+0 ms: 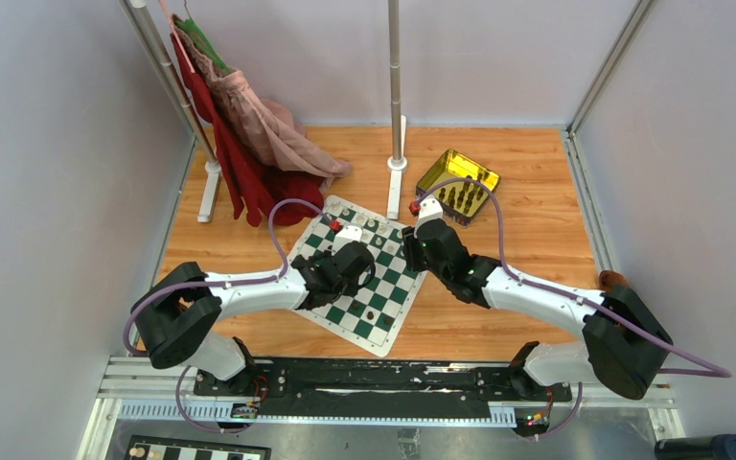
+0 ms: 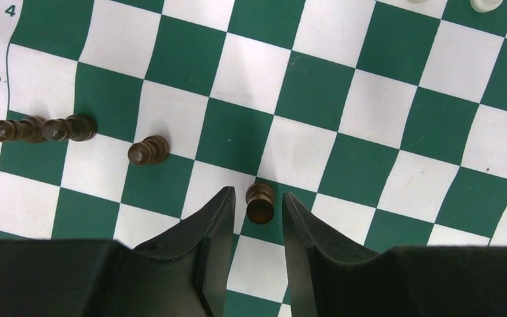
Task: Set up the chess pieces on the board
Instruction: Pick up the chess piece from the chessboard.
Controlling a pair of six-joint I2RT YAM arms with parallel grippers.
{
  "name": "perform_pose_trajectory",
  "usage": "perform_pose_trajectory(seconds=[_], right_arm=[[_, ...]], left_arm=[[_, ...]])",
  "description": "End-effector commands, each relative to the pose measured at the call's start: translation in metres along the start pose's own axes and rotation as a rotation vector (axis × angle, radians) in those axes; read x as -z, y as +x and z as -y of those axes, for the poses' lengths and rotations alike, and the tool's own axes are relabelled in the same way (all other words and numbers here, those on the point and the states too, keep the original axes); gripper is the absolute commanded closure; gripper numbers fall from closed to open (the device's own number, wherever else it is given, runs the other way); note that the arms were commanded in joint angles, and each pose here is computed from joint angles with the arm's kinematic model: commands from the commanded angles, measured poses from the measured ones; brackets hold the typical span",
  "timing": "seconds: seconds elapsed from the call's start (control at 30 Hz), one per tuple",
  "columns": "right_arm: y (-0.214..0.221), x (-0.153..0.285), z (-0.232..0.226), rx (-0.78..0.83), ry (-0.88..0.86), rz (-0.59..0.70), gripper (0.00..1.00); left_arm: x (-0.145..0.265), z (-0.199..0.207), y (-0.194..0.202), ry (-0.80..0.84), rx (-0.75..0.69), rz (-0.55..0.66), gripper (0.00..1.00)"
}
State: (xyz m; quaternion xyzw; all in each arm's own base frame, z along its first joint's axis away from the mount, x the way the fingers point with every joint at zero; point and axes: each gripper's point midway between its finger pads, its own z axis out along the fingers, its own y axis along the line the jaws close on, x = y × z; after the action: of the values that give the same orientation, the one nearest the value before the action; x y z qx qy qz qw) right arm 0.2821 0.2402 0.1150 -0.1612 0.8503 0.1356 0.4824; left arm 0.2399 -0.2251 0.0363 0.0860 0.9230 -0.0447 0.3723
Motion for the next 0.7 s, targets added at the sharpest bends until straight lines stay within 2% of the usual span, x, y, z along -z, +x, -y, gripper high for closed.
perform_pose_trajectory(seconds=[0.0,0.2,0.5,0.67], right_arm=[[-0.0020,-0.0021,0.0045,-0.027,0.011,0.016,0.60],[-0.0014,-0.0014,0.0050,-0.026,0.012,0.016,0.60],[-0.0011,-0.0015,0.0051,-0.025,0.012,0.015,0.60],[-0.0009,-0.0014,0.0053,-0.025,0.013,0.014,0.60]], left_arm=[[0.0024,0.0005,-0.0078,0.006,0.027,0.025,0.63],[0.0009,0.0011,-0.0061,0.006,0.023,0.018,0.71],[0.0015,-0.0001,-0.0069,-0.001,0.019,0.019,0.88],[0.0039,-0.0007,-0.0103,-0.005,0.019,0.023,0.93]])
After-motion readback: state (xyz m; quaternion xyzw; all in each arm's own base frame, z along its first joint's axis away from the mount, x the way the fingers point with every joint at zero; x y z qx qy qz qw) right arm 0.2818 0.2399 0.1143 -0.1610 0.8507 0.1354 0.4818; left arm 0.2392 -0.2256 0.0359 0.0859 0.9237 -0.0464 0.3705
